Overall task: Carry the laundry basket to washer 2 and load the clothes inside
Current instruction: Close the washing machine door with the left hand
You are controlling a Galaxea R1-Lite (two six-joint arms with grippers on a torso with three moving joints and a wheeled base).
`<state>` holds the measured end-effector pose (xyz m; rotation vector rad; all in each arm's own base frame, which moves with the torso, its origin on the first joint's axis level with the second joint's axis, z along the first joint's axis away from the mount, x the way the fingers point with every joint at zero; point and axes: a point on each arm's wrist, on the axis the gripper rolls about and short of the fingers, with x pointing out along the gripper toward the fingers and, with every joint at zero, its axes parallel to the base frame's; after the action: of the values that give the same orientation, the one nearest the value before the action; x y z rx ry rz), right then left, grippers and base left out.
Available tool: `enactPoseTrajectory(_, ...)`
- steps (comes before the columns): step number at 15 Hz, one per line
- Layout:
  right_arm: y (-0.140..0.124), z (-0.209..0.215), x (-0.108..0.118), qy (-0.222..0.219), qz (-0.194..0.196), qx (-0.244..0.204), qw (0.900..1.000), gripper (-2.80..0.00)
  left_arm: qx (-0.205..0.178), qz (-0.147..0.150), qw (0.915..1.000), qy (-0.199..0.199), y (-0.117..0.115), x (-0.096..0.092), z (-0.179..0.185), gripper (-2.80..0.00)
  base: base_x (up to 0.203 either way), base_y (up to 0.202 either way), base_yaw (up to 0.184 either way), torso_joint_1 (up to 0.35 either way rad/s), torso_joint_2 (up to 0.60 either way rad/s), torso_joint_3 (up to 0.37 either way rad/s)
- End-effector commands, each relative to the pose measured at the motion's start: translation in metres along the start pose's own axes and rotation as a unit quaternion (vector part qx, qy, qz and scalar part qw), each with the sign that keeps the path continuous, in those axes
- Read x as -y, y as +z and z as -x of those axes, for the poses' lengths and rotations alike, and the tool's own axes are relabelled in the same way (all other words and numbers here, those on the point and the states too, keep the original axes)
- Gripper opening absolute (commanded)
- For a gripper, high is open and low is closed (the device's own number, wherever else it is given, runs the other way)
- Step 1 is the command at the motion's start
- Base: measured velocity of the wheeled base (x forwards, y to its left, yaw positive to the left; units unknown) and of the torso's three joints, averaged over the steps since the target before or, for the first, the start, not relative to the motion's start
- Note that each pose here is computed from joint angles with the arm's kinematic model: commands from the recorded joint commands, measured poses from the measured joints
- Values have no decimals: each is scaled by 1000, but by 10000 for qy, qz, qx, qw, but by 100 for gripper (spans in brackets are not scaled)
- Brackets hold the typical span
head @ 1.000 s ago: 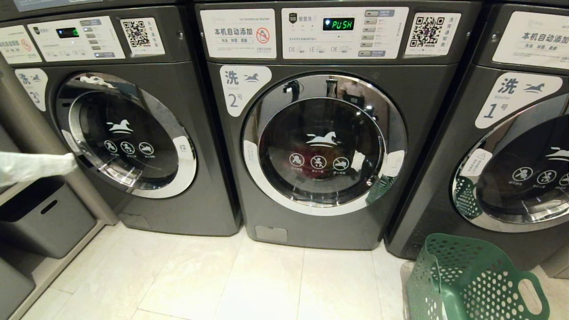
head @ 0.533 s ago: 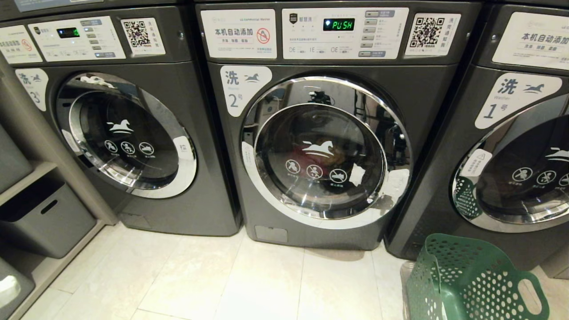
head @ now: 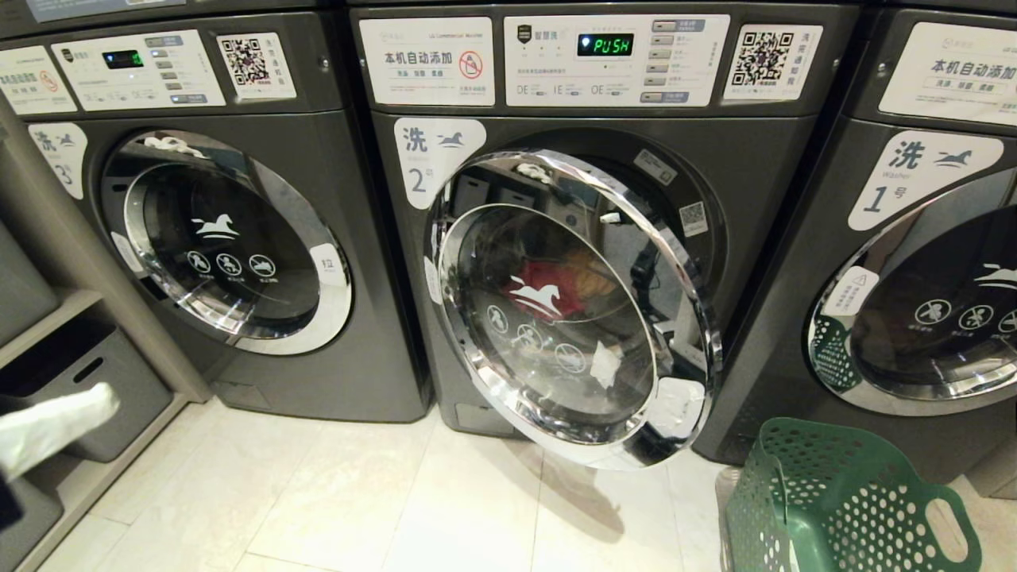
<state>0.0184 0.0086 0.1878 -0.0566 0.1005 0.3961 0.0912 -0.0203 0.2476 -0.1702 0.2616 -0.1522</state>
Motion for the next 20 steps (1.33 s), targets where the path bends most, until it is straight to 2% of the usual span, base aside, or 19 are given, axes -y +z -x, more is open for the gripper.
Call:
enactPoseTrajectory(1,30,-62,26,444,-480,-842,9943,-280,-763,62,9970,74,17,11,-93,-280,0,0,0,0,0,0)
enactPoseTrajectory(3,49,-93,39,675,-533,-710,9938,-280,-735,276,9968,-119,42,32,-171,-280,0,0,0,0,0,0)
enactPoseTrajectory(4,55,-102,42,739,-481,-520,9948,-280,-575,400,9972,-263,56,45,-207,-280,0,0,0,0,0,0)
enactPoseTrajectory(5,50,-103,42,748,-511,-561,9943,-280,-404,518,9969,-428,68,59,-237,-280,0,0,0,0,0,0)
enactPoseTrajectory(6,46,-102,41,747,-543,-608,9939,-280,-373,629,9957,-568,71,72,-263,-280,0,0,0,0,0,0)
enactPoseTrajectory(8,45,-96,39,727,-515,-553,9945,-280,-505,845,9920,-792,62,92,-302,-280,0,0,0,0,0,0)
enactPoseTrajectory(11,47,-95,39,594,-440,-525,9959,-280,-710,943,9900,-776,46,99,-322,-280,0,0,0,0,0,0)
enactPoseTrajectory(15,45,-91,38,503,-387,-505,9967,-280,-678,915,9902,-813,46,103,-326,-280,0,0,0,0,0,0)
enactPoseTrajectory(18,45,-91,38,502,-398,-496,9967,-280,-517,897,9893,-1024,56,121,-332,-280,0,0,0,0,0,0)
enactPoseTrajectory(20,50,-87,37,511,-355,-368,9974,-280,-446,850,9873,-1266,61,142,-334,-280,0,0,0,0,0,0)
